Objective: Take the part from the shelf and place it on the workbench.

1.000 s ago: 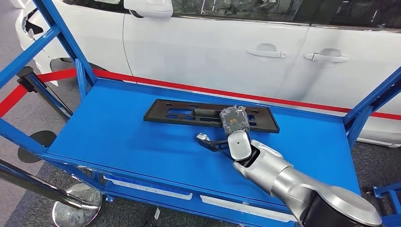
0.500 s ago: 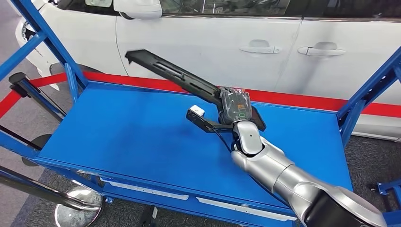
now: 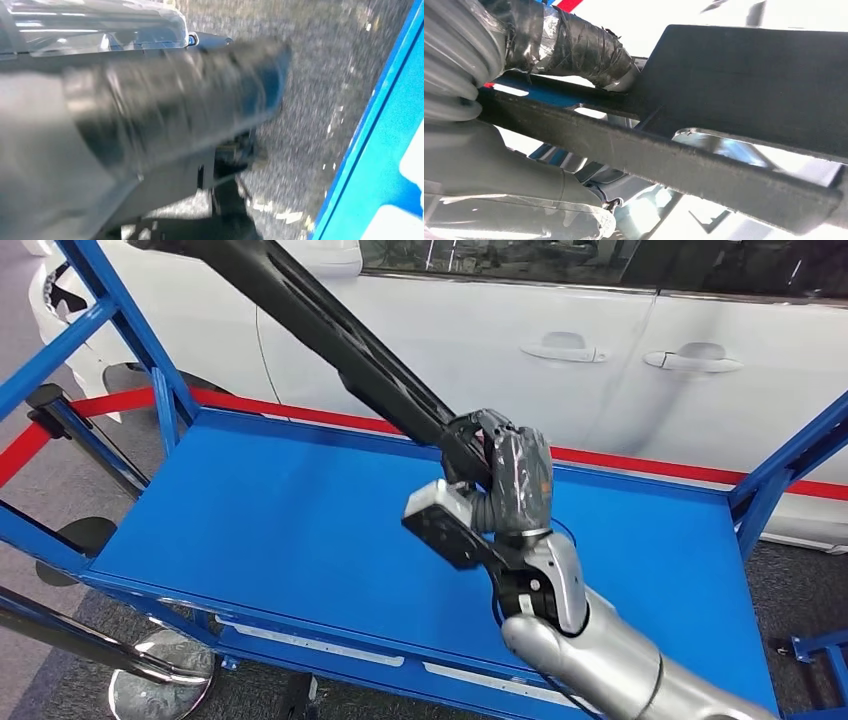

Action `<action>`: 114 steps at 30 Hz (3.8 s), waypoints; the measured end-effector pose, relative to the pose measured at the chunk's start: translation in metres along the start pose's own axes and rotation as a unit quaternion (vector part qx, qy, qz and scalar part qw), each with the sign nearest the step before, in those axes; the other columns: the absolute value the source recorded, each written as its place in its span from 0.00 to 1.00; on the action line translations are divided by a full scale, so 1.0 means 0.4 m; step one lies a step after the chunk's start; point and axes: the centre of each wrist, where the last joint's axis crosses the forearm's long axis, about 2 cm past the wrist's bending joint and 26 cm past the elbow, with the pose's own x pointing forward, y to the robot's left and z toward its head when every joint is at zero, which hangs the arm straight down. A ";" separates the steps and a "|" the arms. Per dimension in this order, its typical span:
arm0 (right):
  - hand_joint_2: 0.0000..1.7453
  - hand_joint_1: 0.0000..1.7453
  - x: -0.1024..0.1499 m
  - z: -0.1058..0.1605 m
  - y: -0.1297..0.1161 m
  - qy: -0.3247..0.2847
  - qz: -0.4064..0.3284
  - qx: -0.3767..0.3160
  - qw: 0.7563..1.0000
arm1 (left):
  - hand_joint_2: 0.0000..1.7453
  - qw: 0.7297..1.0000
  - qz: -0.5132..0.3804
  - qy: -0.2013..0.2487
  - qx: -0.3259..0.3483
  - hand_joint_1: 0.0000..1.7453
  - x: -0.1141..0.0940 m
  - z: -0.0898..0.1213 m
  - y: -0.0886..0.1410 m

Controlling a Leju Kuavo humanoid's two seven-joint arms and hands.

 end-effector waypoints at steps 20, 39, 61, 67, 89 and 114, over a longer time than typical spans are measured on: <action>1.00 0.95 0.175 0.107 -0.156 -0.082 -0.253 -0.100 0.959 | 1.00 0.999 -0.030 -0.022 0.022 0.00 0.006 -0.036 0.050; 1.00 0.95 0.259 0.137 -0.131 -0.125 -0.445 -0.039 0.886 | 1.00 0.999 -0.038 -0.019 0.008 0.00 0.005 -0.042 0.059; 1.00 0.95 0.306 0.143 -0.082 -0.102 -0.543 -0.047 0.832 | 1.00 0.999 -0.025 -0.015 0.012 0.00 0.025 -0.061 0.077; 1.00 0.95 0.302 0.147 -0.074 -0.089 -0.542 -0.045 0.834 | 1.00 0.999 -0.031 -0.020 0.009 0.00 0.022 -0.061 0.079; 1.00 0.95 0.305 0.146 -0.068 -0.080 -0.538 -0.037 0.838 | 1.00 0.999 -0.010 -0.048 -0.023 0.00 0.022 -0.042 0.045; 1.00 0.95 0.311 0.136 -0.073 -0.081 -0.516 -0.042 0.852 | 1.00 0.999 -0.019 -0.034 -0.028 0.00 0.014 -0.032 0.035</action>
